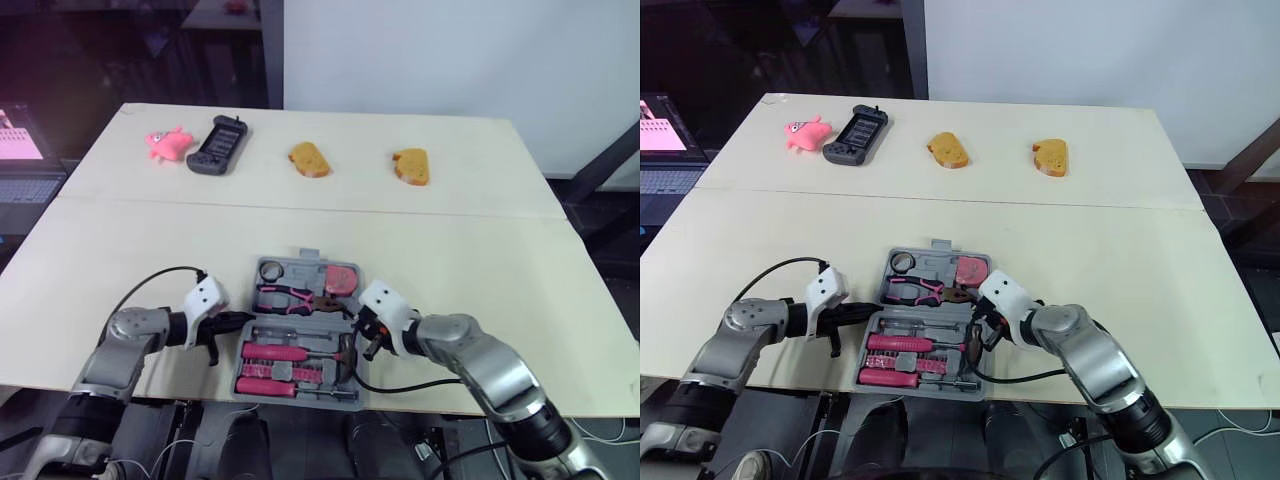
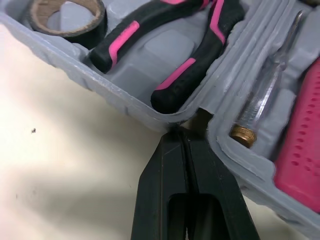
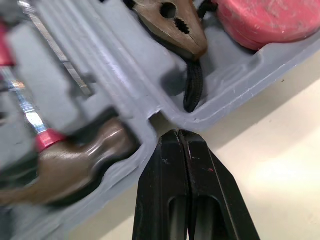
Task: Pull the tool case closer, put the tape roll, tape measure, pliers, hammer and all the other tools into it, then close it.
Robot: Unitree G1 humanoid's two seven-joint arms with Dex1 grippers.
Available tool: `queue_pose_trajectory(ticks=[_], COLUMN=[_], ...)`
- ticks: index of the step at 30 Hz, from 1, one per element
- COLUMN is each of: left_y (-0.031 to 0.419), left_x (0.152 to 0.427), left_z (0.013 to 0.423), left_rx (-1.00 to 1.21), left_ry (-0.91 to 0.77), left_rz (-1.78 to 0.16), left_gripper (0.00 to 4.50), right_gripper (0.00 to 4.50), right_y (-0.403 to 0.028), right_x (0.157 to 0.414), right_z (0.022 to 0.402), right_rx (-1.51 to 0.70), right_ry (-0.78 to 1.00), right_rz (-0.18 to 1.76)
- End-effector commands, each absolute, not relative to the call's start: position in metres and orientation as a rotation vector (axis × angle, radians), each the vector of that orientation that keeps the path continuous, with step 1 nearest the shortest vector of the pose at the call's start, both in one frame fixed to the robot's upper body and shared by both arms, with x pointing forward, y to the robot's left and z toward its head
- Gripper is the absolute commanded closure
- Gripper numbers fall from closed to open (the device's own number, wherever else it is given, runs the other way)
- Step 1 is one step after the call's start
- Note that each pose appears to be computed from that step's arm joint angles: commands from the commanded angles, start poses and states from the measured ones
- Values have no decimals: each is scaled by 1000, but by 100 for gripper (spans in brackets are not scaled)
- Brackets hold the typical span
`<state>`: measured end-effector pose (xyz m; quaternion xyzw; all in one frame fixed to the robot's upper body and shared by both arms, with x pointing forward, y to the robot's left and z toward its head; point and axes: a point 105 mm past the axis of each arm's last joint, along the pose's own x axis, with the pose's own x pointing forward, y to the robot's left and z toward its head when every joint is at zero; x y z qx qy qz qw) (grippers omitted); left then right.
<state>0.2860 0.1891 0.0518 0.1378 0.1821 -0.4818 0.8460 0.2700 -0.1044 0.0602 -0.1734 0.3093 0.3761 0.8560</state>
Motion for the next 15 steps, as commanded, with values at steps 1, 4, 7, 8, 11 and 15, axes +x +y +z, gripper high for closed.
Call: queue_pose_trajectory(ticks=[1, 4, 7, 8, 11, 15], left_y=[203, 207, 200, 198, 189, 177], left_x=[287, 280, 238, 229, 223, 225], left_z=[107, 120, 102, 94, 82, 67], left_rx=[338, 317, 199, 187, 164, 165], left_ry=[97, 2, 126, 153, 166, 181], left_rz=[-971, -975, -1208, -1255, -1295, -1314], left_gripper=[446, 446, 446, 446, 446, 446], right_gripper=[450, 450, 450, 450, 450, 450], right_y=[-117, -124, -128, -128, -127, -124], right_x=[278, 281, 283, 283, 286, 292], right_z=[96, 105, 103, 99, 91, 87], right_rx=[-284, -240, -214, -212, -184, -117], right_ry=[516, 468, 441, 455, 498, 544], right_rz=[762, 740, 726, 731, 710, 689])
